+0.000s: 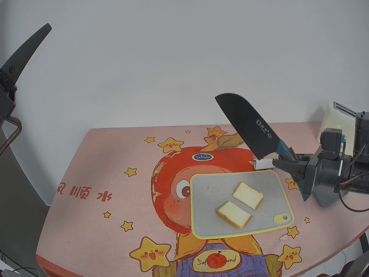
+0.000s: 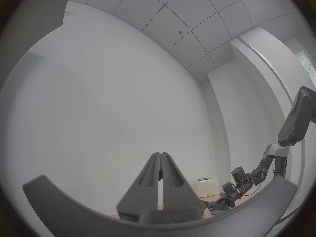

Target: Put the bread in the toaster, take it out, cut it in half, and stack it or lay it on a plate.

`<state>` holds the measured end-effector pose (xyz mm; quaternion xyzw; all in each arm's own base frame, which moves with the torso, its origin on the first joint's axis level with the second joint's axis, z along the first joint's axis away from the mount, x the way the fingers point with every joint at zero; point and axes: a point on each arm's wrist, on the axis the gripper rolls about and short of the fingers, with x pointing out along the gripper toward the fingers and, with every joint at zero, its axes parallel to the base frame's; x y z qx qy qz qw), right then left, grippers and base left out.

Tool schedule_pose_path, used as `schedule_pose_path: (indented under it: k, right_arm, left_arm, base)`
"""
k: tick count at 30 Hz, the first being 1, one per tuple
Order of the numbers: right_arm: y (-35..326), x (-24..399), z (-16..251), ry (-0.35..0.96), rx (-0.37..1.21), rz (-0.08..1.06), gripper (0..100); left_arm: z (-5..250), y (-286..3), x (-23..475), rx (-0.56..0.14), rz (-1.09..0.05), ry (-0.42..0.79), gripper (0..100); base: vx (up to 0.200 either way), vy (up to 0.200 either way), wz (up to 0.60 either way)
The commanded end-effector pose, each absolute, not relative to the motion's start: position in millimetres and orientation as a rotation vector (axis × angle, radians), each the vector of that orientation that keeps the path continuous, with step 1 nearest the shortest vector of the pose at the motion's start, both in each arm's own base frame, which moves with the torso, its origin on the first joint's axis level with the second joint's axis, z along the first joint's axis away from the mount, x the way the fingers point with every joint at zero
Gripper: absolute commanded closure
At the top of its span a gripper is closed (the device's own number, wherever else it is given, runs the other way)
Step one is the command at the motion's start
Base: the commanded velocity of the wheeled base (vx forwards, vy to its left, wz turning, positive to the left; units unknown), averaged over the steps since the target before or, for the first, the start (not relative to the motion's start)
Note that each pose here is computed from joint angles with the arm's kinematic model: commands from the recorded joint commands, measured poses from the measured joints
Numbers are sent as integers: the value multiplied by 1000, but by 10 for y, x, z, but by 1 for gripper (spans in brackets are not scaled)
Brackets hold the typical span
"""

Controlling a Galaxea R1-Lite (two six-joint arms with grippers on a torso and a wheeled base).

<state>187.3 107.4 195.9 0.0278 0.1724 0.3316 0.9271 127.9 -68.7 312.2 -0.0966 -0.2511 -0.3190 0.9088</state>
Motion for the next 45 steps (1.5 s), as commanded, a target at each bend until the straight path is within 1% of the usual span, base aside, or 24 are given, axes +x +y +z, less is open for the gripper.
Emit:
schedule_pose_path:
  k: [1,3,5,6,8,10,17,21,24,29,32,33,35,36,37,38,40,42,45]
  right_arm:
    - [1084,1841,1712,355,138,680,100]
    - [1072,1820,1609,325,144,683,100]
    - [1081,1807,1579,269,161,701,100]
    - [1135,1847,1556,234,161,719,100]
    - [1238,1938,1455,226,144,730,100]
    - [1288,1956,1454,179,138,741,100]
    - [1254,1876,1370,194,134,745,100]
    - [1296,1829,1341,209,126,765,100]
    - [1288,1810,1315,220,121,757,100]
    - [1261,1814,1310,210,108,645,100]
    - [1246,1865,1359,178,94,562,100]
    - [1246,1867,1362,176,94,557,100]
    - [1235,1892,1377,170,90,484,100]
    - [1232,1891,1378,171,89,475,100]
    - [1220,1914,1381,178,81,416,100]
    - [1219,1918,1384,181,79,402,100]
    - [1166,1982,1377,209,60,296,100]
    - [1093,2018,1344,241,47,228,100]
    - [1021,2024,1293,287,30,185,100]
  left_arm:
    - [3143,-675,1268,-199,-654,-529,100]
    - [3137,-666,1259,-198,-653,-530,100]
    - [3146,-644,1274,-191,-635,-533,100]
    - [3142,-613,1287,-186,-621,-528,100]
    - [3136,-591,1299,-170,-630,-531,100]
    - [3096,-576,1315,-158,-633,-513,100]
    - [3064,-578,1328,-159,-630,-500,100]
    - [3083,-579,1330,-161,-629,-506,100]
    - [3087,-575,1321,-162,-629,-509,100]
    - [3107,-568,1296,-162,-634,-520,100]
    - [3098,-569,1297,-160,-635,-517,100]
    - [3098,-569,1297,-160,-635,-517,100]
    - [3098,-569,1297,-161,-635,-517,100]
    - [3094,-569,1298,-160,-635,-516,100]
    - [3087,-569,1304,-161,-632,-512,100]
    - [3083,-569,1305,-161,-631,-511,100]
    - [3088,-568,1305,-162,-628,-512,100]
    - [3083,-569,1305,-161,-627,-511,100]
    - [3073,-569,1307,-162,-627,-506,100]
  base:
    - [0,0,0]
    - [0,0,0]
    - [0,0,0]
    - [0,0,0]
    - [0,0,0]
    - [0,0,0]
    - [0,0,0]
    - [0,0,0]
    - [0,0,0]
    - [0,0,0]
    - [0,0,0]
    - [0,0,0]
    - [0,0,0]
    - [0,0,0]
    - [0,0,0]
    - [0,0,0]
    - [0,0,0]
    - [0,0,0]
    - [0,0,0]
